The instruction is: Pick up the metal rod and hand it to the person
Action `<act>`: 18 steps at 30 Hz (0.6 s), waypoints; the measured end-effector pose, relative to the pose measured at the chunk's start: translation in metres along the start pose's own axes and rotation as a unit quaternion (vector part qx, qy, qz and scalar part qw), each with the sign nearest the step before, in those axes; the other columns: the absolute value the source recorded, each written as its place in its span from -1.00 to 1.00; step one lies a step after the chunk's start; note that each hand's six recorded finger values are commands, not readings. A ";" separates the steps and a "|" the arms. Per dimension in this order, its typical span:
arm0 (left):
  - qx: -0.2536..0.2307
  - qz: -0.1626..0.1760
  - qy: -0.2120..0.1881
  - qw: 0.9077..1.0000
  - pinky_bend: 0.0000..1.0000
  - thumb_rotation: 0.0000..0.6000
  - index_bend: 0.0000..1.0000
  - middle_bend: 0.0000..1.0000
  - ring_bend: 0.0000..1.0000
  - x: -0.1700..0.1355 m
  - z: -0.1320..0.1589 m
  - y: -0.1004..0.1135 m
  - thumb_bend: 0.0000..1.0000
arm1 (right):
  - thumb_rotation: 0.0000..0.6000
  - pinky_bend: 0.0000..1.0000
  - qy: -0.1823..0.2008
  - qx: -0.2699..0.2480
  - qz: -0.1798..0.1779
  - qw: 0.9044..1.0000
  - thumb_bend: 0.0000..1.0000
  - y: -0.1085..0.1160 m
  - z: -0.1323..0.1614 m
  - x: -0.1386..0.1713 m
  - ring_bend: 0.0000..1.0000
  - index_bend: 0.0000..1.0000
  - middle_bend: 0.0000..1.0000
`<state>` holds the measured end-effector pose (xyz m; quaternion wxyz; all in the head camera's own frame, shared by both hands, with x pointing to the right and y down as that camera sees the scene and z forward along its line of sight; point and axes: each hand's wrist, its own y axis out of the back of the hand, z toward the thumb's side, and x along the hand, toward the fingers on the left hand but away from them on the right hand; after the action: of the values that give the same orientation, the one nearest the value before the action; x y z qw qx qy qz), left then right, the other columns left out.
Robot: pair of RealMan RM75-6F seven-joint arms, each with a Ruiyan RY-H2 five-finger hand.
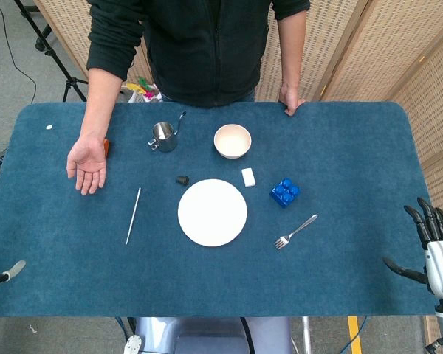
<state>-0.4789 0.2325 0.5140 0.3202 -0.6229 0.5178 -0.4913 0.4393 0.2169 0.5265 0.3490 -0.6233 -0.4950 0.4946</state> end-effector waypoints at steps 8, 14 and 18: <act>0.005 -0.011 -0.007 1.000 -1.00 1.00 -1.00 -1.00 -1.00 0.001 0.001 -0.005 -1.00 | 1.00 -1.00 -0.002 0.001 0.000 1.000 -1.00 0.000 -0.001 0.000 -1.00 -0.82 -1.00; 0.024 -0.068 -0.057 0.996 -1.00 1.00 -1.00 -1.00 -1.00 0.007 0.014 -0.027 -1.00 | 1.00 -1.00 -0.008 0.001 -0.003 1.000 -1.00 0.002 -0.003 0.000 -1.00 -0.82 -1.00; 0.066 -0.124 -0.118 0.983 -1.00 1.00 -0.80 -1.00 -1.00 0.018 0.029 -0.053 -1.00 | 1.00 -1.00 -0.012 0.004 -0.003 1.000 -1.00 0.001 -0.004 -0.001 -1.00 -0.82 -1.00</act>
<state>-0.4344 0.2259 0.5584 0.3558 -0.7137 0.3614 -0.4830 0.4430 0.2155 0.5267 0.3473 -0.6143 -0.4991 0.5029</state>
